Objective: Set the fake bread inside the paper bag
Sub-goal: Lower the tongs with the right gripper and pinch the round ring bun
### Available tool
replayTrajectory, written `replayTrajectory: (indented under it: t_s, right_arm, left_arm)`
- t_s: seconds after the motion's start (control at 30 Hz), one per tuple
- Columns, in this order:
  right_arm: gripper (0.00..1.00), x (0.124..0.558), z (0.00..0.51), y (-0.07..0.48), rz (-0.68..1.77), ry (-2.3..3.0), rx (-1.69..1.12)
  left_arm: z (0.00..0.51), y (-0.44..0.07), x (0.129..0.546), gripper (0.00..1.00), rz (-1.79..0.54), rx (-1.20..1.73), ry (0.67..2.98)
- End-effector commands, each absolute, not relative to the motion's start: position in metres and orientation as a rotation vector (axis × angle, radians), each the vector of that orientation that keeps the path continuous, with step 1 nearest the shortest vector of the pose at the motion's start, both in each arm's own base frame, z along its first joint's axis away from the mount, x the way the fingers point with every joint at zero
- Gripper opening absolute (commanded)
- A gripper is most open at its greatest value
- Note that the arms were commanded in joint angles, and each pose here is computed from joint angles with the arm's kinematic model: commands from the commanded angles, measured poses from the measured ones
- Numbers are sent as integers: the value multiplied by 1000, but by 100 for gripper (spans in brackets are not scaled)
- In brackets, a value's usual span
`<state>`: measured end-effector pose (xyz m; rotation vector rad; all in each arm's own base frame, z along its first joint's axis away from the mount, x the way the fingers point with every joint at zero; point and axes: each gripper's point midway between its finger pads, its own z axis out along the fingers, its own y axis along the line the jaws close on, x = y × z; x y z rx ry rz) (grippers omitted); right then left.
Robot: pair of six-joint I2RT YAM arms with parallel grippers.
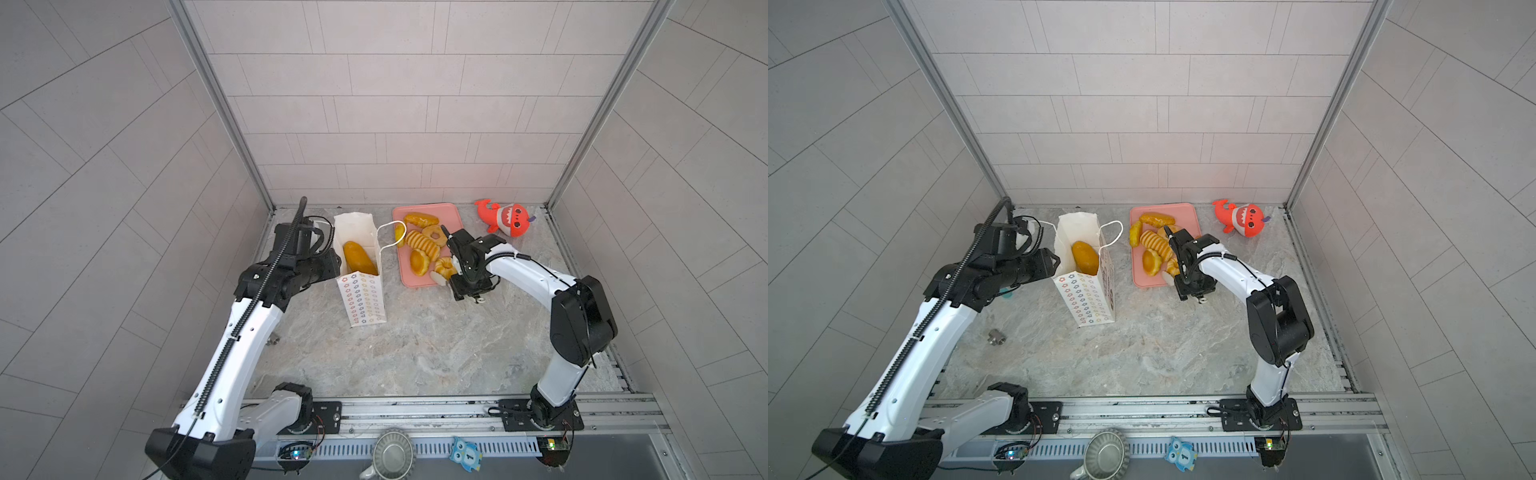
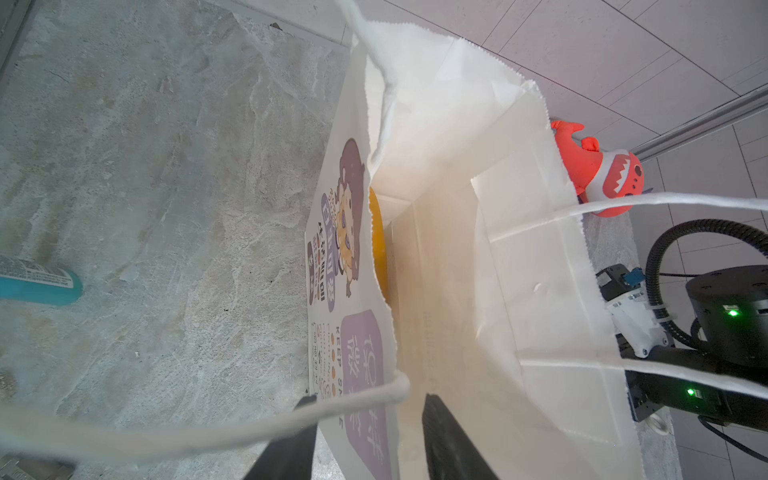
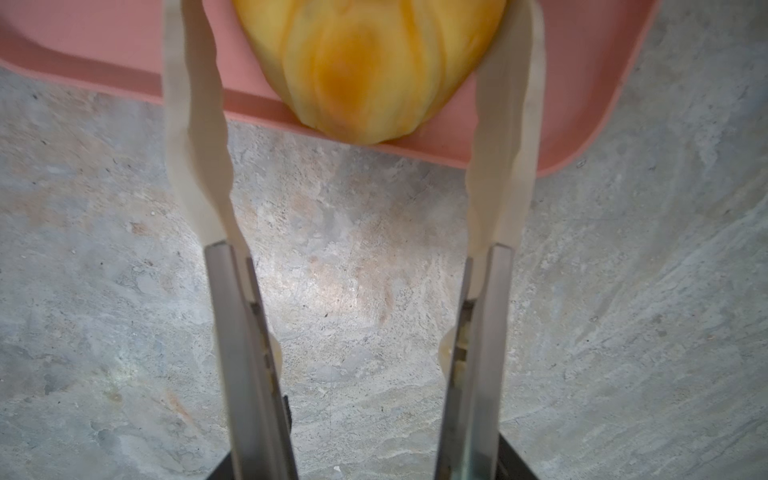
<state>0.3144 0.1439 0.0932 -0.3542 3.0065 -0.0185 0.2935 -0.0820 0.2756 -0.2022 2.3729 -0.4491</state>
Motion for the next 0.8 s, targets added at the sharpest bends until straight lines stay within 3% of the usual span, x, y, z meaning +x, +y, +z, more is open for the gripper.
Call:
replayTrajectory:
  t_s: [0.0, 0.77]
  right_arm:
    - [61, 321, 100, 145, -47, 2977, -367]
    - [51, 310, 129, 135, -45, 2916, -336]
  left_arm:
    - [279, -80, 291, 48, -433, -184, 2354]
    - [286, -79, 290, 49, -430, -185, 2340]
